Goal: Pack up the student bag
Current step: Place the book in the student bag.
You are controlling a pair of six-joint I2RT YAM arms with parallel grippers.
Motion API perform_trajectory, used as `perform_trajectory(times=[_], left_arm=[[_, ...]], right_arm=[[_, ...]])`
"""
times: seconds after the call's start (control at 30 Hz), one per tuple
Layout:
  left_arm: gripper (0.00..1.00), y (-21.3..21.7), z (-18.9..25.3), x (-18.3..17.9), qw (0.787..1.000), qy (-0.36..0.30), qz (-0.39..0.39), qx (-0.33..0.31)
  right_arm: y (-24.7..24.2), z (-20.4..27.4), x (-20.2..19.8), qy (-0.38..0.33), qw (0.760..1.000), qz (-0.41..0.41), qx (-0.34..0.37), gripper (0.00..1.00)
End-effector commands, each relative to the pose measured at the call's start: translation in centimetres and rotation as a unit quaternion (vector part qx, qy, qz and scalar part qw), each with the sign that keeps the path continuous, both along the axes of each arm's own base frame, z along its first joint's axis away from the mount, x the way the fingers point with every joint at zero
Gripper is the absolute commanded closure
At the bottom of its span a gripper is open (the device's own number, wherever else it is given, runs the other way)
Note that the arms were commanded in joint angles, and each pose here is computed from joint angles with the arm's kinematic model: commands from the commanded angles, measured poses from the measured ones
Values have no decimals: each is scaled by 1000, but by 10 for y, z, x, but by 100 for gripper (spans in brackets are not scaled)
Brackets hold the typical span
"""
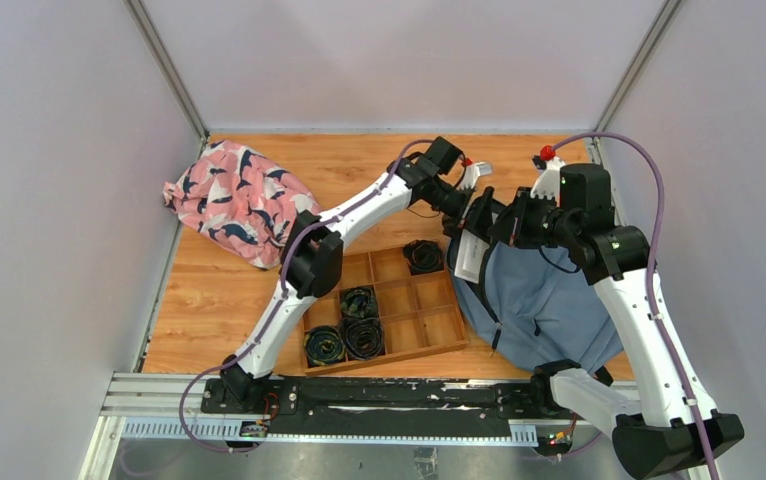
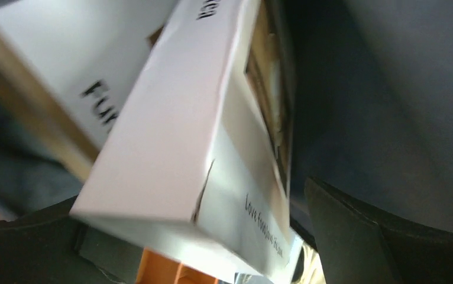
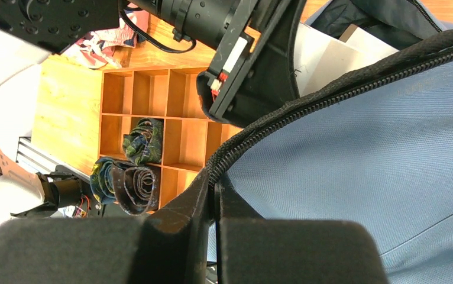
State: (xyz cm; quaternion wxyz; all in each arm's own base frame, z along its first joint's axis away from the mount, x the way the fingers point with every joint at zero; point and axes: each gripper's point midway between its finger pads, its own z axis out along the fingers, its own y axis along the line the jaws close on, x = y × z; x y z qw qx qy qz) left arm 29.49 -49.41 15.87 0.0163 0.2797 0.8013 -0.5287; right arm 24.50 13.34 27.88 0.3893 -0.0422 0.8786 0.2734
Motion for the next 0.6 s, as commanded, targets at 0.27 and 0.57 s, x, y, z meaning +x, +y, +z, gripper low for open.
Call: perform_trajectory(times=[0.27,0.57], left_arm=[[0,47,-5,38,989,-78,80,93],[0,81,25,62,969,-144,155,126]], right_arm=[[10,23,1,-39,998,19,36,96],[9,21,0,-38,999,17,35,96]])
